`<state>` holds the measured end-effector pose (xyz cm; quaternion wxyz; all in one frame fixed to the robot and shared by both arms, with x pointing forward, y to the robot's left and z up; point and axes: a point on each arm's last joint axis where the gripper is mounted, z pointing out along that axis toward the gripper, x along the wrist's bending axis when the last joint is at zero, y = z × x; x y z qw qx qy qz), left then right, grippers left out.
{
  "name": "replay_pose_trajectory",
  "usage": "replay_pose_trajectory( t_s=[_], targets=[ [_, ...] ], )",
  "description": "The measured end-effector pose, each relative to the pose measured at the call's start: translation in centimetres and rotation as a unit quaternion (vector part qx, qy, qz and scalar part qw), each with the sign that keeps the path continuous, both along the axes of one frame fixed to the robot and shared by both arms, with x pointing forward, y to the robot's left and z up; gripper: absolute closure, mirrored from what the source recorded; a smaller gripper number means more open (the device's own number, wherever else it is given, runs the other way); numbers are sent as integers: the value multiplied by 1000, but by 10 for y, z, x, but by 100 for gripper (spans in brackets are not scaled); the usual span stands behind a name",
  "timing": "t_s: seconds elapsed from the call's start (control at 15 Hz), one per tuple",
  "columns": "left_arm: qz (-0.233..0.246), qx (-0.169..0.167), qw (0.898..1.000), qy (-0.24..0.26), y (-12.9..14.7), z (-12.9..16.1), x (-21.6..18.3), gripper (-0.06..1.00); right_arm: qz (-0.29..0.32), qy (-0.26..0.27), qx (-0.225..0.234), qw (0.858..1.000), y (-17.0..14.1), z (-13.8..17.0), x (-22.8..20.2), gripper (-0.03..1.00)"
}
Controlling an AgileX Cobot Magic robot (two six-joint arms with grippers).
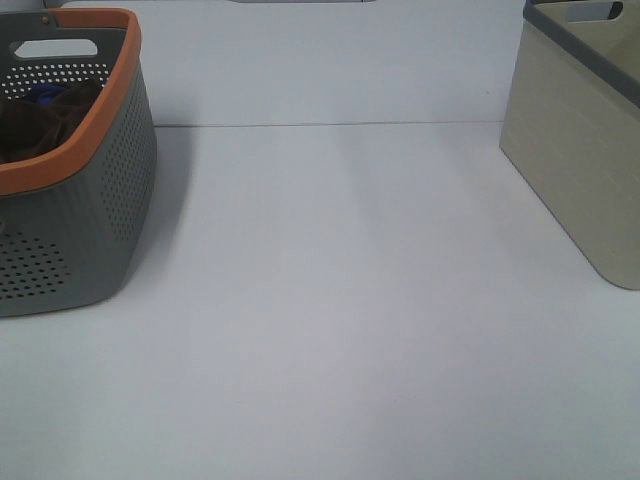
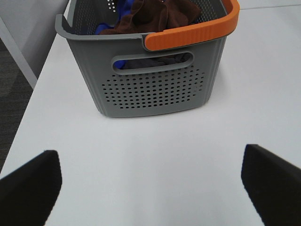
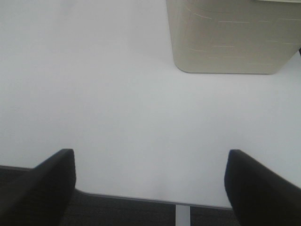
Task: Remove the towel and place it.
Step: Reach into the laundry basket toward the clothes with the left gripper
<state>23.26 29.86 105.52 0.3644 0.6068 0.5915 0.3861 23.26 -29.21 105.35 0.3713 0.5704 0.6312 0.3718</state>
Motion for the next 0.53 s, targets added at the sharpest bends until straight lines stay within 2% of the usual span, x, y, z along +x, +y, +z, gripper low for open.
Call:
replay_pose_trajectory(
  t_s=[0.53],
  targets=[
    [1,1,1000,0,0,0,0,-5,0,0,0,1000,0,0,0,21]
  ],
)
